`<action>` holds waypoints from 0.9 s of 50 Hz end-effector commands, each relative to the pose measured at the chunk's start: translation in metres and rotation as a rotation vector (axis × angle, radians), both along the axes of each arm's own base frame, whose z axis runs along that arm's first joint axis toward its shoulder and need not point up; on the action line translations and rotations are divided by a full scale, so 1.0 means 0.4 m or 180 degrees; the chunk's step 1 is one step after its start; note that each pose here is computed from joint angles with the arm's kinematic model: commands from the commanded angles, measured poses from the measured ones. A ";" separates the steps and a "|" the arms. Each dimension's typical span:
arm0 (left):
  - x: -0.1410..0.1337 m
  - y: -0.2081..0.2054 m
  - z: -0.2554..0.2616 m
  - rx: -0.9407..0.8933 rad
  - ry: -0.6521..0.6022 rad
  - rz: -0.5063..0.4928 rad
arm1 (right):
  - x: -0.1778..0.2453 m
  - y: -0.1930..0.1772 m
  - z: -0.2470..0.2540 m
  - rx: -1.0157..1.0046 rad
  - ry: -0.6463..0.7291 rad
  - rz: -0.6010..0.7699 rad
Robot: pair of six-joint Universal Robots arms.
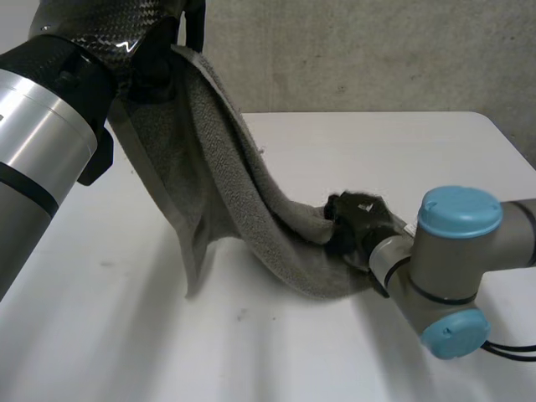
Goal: Fold the laundry
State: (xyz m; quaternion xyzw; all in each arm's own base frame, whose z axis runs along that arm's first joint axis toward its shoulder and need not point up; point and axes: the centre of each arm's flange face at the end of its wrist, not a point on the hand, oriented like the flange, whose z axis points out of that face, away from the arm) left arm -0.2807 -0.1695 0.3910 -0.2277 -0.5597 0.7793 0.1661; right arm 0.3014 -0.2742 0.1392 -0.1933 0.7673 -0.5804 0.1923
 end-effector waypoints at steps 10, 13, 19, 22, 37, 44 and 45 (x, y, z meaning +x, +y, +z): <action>0.105 -0.152 -0.197 0.0697 -0.0418 0.0660 | -0.210 -0.026 0.358 -0.1221 0.1209 0.0000; 0.105 -0.143 -0.241 0.0907 -0.0542 0.0643 | -0.223 0.007 0.371 -0.1199 0.1532 0.0127; 0.107 -0.133 -0.324 0.1357 -0.0811 0.0613 | -0.238 0.063 0.386 -0.1155 0.1892 0.0278; 0.103 -0.133 -0.386 0.1672 -0.0988 0.0579 | -0.241 0.080 0.364 -0.1050 0.2085 0.0410; 0.008 -0.292 -0.458 0.1620 -0.0994 0.0500 | -0.162 -0.135 0.212 -0.0964 0.2745 0.0342; -0.049 -0.419 -0.159 0.0278 -0.0225 0.0544 | -0.101 -0.272 0.463 -0.2616 0.2245 -0.0619; -0.054 -0.430 -0.077 -0.0088 -0.0016 0.0549 | -0.093 -0.284 0.530 -0.3059 0.2055 -0.0847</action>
